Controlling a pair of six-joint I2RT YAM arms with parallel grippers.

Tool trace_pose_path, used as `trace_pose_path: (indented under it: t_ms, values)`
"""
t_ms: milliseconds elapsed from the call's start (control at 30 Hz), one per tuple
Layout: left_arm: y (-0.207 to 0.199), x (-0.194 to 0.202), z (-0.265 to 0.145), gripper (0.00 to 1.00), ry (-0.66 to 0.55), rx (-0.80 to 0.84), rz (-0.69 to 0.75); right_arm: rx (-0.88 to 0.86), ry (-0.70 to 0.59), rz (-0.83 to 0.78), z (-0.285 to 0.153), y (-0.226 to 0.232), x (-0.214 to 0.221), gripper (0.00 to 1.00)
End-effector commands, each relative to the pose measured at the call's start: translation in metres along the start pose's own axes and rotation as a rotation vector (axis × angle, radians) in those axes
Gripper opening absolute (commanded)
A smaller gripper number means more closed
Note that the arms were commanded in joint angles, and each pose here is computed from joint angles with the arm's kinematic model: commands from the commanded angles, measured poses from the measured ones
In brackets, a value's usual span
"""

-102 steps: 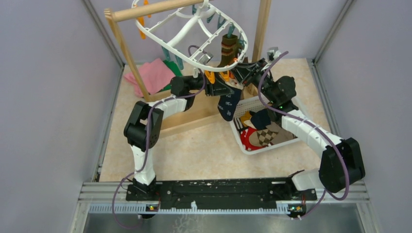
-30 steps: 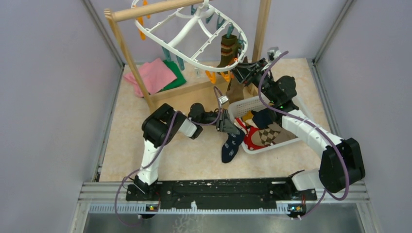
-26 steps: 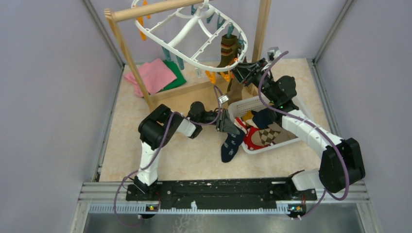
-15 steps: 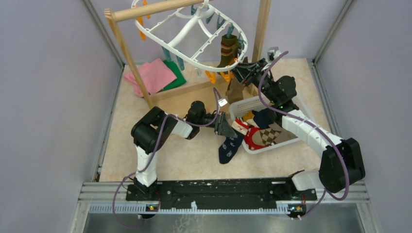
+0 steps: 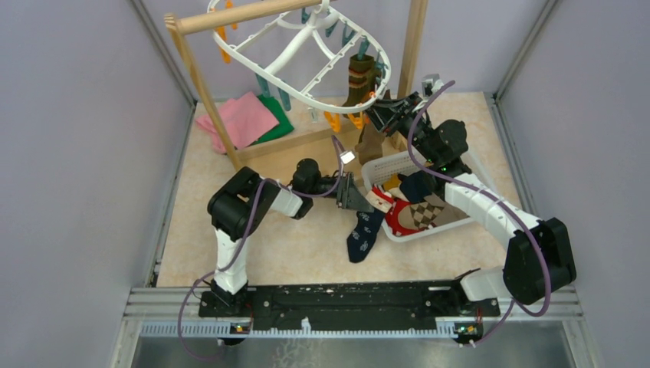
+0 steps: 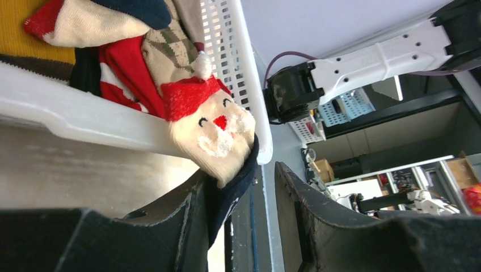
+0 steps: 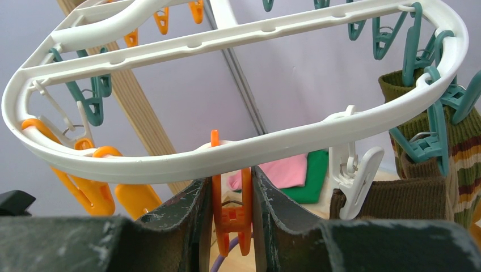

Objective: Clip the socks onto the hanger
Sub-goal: Clamp the sock onto the hanger.

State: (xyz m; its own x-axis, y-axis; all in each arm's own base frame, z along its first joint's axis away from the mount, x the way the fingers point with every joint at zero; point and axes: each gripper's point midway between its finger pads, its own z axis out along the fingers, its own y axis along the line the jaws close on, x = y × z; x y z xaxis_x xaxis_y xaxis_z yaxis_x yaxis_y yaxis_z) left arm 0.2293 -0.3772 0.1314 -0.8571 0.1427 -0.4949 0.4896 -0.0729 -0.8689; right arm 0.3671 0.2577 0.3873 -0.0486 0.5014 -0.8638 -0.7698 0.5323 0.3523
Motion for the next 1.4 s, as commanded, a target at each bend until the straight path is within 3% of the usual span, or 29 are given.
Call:
trace_pose_path:
  t_ms: [0,100,200,433,667,767,1033,1167,1367]
  values:
    - [-0.024,-0.012,-0.002,0.49,-0.037,0.117,0.047,-0.036,-0.048,-0.023,0.002,0.01,-0.02,0.11]
    - [-0.02,-0.012,-0.001,0.48,-0.042,0.121,0.029,-0.036,-0.047,-0.022,0.002,0.01,-0.02,0.11]
    - [-0.014,-0.013,0.0,0.4,-0.039,0.098,0.017,-0.035,-0.048,-0.023,0.002,0.01,-0.02,0.11]
    - [-0.01,-0.014,-0.003,0.09,-0.036,0.05,0.065,-0.032,-0.042,-0.02,0.002,0.008,-0.017,0.11]
    - [-0.007,-0.012,-0.015,0.1,-0.017,-0.035,0.178,-0.028,-0.037,-0.024,0.001,0.007,-0.016,0.11]
    - [-0.019,-0.013,-0.021,0.09,-0.031,-0.034,0.328,-0.026,-0.036,-0.027,0.002,0.007,-0.016,0.11]
    - [-0.033,-0.015,-0.039,0.06,-0.046,-0.127,0.914,-0.045,-0.03,-0.028,0.002,0.009,-0.014,0.1]
    - [-0.043,-0.028,-0.048,0.0,-0.118,-0.181,1.183,-0.058,-0.023,-0.026,0.001,0.01,-0.01,0.06]
    - [-0.057,-0.065,-0.053,0.0,-0.255,-0.231,1.416,-0.091,-0.018,-0.035,0.0,0.016,-0.009,0.0]
